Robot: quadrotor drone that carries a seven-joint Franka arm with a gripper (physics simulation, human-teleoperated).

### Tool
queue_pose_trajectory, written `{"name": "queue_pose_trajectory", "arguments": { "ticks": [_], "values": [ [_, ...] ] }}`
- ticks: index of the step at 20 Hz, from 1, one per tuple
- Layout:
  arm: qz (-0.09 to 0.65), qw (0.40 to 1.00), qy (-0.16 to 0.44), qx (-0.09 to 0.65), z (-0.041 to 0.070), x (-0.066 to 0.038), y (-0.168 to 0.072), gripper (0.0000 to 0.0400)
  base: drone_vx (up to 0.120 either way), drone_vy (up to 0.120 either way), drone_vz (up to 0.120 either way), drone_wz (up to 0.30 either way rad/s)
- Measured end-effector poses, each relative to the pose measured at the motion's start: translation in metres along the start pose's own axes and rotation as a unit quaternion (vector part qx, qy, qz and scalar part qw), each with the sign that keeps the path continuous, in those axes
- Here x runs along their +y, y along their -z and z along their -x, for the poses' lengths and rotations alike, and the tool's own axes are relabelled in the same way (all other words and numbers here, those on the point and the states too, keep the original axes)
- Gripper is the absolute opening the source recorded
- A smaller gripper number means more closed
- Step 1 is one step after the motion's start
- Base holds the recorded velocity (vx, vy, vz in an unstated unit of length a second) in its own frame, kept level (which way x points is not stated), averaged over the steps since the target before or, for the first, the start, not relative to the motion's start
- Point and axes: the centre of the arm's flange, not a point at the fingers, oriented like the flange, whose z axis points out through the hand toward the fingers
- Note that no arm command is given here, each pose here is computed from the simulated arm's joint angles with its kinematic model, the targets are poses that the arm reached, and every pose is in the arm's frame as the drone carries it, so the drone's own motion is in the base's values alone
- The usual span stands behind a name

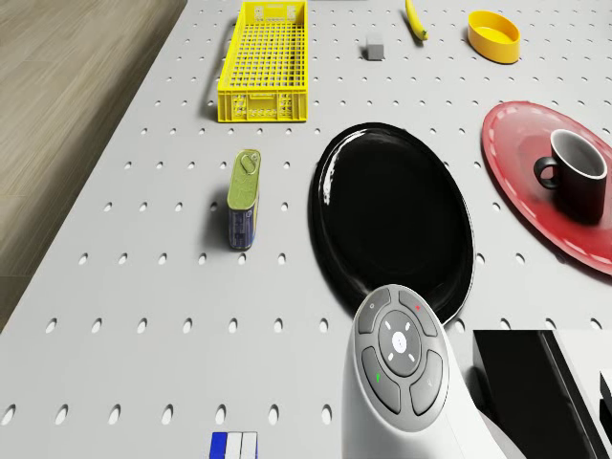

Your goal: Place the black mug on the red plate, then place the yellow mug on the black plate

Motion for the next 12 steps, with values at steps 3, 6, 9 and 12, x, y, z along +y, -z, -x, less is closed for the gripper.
{"name": "queue_pose_trajectory", "arguments": {
  "ticks": [3, 6, 9, 12],
  "values": [
    [0.0, 1.0, 0.0, 0.0, 0.0, 0.0, 0.0, 0.04, -0.12, 0.12, 0.0, 0.0],
    [0.0, 1.0, 0.0, 0.0, 0.0, 0.0, 0.0, 0.04, -0.013, 0.12, 0.0, 0.0],
    [0.0, 1.0, 0.0, 0.0, 0.0, 0.0, 0.0, 0.04, -0.067, 0.12, 0.0, 0.0],
    [0.0, 1.0, 0.0, 0.0, 0.0, 0.0, 0.0, 0.04, -0.12, 0.12, 0.0, 0.0]
  ]
}}
